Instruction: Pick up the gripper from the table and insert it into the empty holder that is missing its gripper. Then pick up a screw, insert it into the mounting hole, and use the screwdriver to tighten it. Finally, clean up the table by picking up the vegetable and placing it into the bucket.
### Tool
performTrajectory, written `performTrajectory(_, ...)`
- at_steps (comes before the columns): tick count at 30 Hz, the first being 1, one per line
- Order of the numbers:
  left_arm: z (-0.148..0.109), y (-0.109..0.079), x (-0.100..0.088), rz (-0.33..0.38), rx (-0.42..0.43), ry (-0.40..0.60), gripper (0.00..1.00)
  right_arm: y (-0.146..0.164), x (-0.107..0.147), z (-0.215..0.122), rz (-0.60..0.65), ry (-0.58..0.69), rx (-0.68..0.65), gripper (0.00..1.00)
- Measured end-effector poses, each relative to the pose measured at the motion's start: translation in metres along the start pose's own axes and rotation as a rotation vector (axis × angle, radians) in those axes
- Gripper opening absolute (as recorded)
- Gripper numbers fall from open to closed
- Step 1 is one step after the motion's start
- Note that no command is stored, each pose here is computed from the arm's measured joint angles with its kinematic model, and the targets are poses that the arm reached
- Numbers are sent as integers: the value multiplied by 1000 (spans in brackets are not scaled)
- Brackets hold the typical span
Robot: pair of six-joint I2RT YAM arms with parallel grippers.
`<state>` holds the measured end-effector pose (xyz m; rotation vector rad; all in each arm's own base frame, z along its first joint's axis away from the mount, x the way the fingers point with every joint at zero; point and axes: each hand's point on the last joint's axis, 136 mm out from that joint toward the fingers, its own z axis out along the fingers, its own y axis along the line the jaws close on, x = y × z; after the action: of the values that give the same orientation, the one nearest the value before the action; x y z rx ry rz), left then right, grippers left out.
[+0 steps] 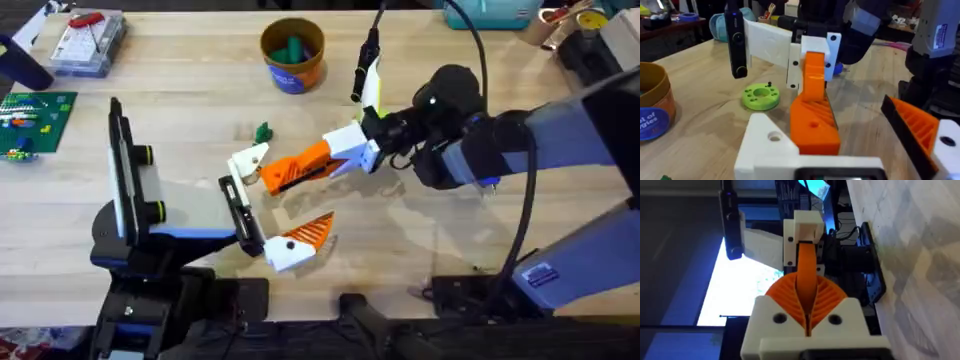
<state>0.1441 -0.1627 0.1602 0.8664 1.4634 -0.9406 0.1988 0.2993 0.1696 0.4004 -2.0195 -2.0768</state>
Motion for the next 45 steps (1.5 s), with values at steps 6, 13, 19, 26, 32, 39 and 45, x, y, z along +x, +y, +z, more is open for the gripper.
performTrajectory(6,0,0,0,0,0,0,986,2,0,0,-14,-1,-3,14)
performTrajectory(13,0,0,0,0,0,0,986,3,-1,-1,-15,-9,-4,15)
performTrajectory(19,0,0,0,0,0,0,986,3,-2,-1,-15,-10,-4,14)
performTrajectory(26,0,0,0,-1,0,0,987,-1,-5,-1,24,-27,0,15)
performTrajectory(32,0,0,0,-1,0,0,986,-1,-8,-1,23,-42,-2,15)
performTrajectory(39,0,0,0,0,0,0,986,1,-8,-1,7,-47,-5,14)
performTrajectory(45,0,0,0,0,0,0,986,1,-9,-1,9,-48,-5,15)
